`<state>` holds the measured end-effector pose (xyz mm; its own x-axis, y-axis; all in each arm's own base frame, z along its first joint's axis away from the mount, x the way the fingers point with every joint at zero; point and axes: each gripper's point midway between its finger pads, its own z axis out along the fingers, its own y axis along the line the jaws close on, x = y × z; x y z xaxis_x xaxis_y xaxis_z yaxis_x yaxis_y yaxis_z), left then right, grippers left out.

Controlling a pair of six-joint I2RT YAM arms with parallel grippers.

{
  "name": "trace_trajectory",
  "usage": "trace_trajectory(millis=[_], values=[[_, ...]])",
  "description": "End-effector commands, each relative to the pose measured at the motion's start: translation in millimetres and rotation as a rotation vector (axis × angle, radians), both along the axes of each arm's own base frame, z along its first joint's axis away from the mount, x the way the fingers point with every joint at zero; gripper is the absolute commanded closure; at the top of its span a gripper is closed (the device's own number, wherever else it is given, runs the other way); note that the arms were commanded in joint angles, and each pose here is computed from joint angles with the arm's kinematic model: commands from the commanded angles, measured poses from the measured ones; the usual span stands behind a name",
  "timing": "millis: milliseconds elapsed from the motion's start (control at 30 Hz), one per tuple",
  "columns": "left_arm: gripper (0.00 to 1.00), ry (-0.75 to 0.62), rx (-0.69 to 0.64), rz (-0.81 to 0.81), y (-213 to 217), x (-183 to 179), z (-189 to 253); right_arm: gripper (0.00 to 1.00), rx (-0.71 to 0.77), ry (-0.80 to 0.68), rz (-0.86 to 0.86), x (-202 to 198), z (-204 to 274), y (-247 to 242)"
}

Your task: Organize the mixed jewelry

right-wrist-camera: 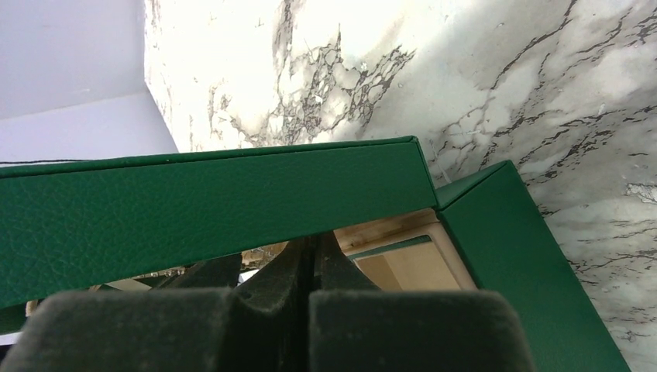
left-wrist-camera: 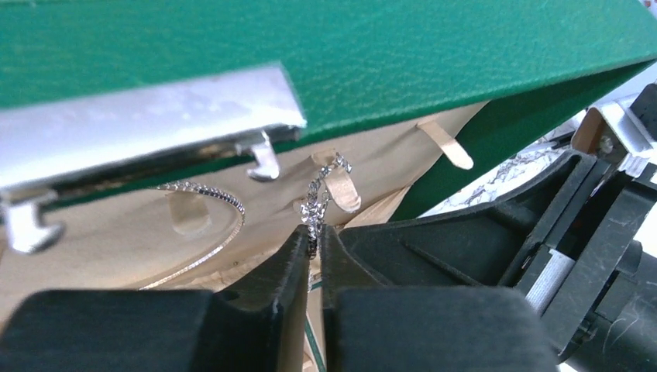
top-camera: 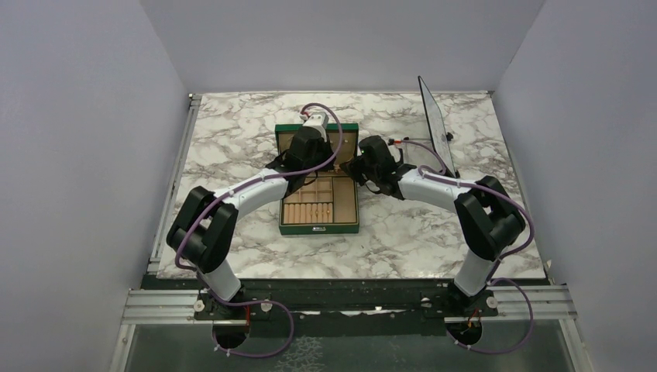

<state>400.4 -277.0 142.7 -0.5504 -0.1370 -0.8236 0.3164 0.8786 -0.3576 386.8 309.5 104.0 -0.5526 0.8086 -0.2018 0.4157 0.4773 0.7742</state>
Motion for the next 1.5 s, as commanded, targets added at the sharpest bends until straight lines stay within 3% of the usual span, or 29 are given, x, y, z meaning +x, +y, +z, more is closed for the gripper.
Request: trace_trajectory(millis=[0,67,767,1167,1467], values=[[0.95,-0.029,0.009,-0.001,-4,5,13,0.99,-0.023,0.066,0.071,-23,-15,0],[1.0,-0.041,0.007,0.002,-4,6,19,0.99,-0.023,0.067,0.072,-24,-15,0],[1.0,-0.137,-0.021,0.144,16,19,49,0.99,0.0,0.069,0.067,-24,-17,0],[1.0,-0.11,-0.016,0.167,22,15,35,0.99,0.002,0.075,0.069,-25,-18,-1],[0.77,-0.073,-0.01,0.147,24,3,26,0.99,0.005,0.076,0.071,-24,-18,0]])
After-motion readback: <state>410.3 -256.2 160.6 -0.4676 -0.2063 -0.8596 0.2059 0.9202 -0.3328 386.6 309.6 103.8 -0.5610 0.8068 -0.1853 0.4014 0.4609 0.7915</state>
